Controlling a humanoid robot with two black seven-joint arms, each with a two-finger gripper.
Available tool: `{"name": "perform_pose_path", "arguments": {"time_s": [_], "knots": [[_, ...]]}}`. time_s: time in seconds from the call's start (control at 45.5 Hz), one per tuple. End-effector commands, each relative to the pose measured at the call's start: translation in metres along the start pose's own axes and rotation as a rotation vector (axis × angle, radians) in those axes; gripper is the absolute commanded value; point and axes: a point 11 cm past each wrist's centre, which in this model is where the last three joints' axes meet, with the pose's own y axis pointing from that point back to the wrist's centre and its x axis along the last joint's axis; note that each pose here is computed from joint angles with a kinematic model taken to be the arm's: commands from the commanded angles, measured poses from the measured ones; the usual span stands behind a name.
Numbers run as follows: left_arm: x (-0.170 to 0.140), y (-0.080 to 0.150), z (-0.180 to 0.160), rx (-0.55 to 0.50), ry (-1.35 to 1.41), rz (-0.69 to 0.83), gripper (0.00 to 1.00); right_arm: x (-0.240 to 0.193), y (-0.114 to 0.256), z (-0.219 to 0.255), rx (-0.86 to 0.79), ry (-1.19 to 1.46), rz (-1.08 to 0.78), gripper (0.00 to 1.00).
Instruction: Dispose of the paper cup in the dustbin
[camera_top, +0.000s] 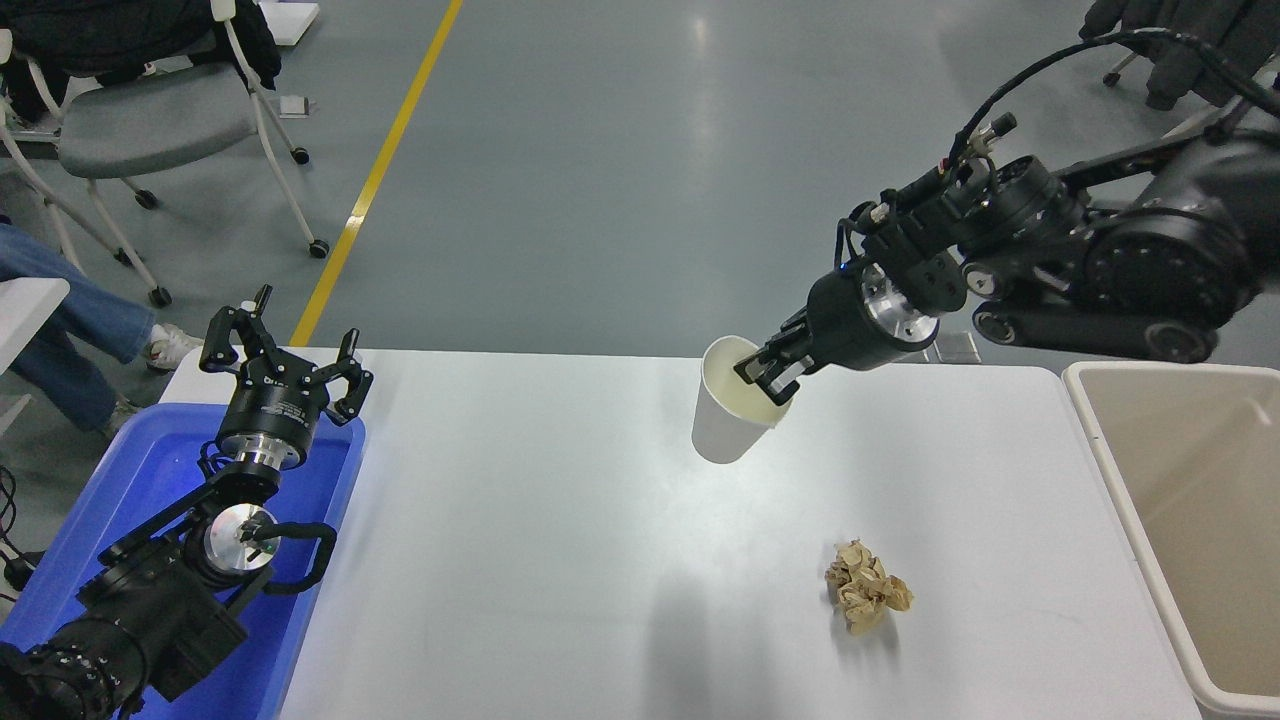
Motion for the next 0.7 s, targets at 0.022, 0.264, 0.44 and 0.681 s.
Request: {"name": "perform_pose_path", "arguments": {"time_s": [0.022,0.264,0.44,0.681], "knots": [[0.0,0.0,0.0,0.0,0.0,0.0,1.0,0.008,0.013,0.001,-0.013,0.002,0.013,0.0],[0.0,0.0,0.0,0.0,-0.001,0.001,1.0,0.003,0.014,0.009,-0.036,-0.013,0.004,0.0],[0.0,0.0,0.0,0.0,0.0,0.0,1.0,-0.018,0.037,0.04,-0.095,-0.1,0.031,0.0],[0.0,0.0,0.0,0.0,0.0,0.0,1.0,-0.078,0.093,0.106,-0.244,-0.315,0.136,0.0]]}}
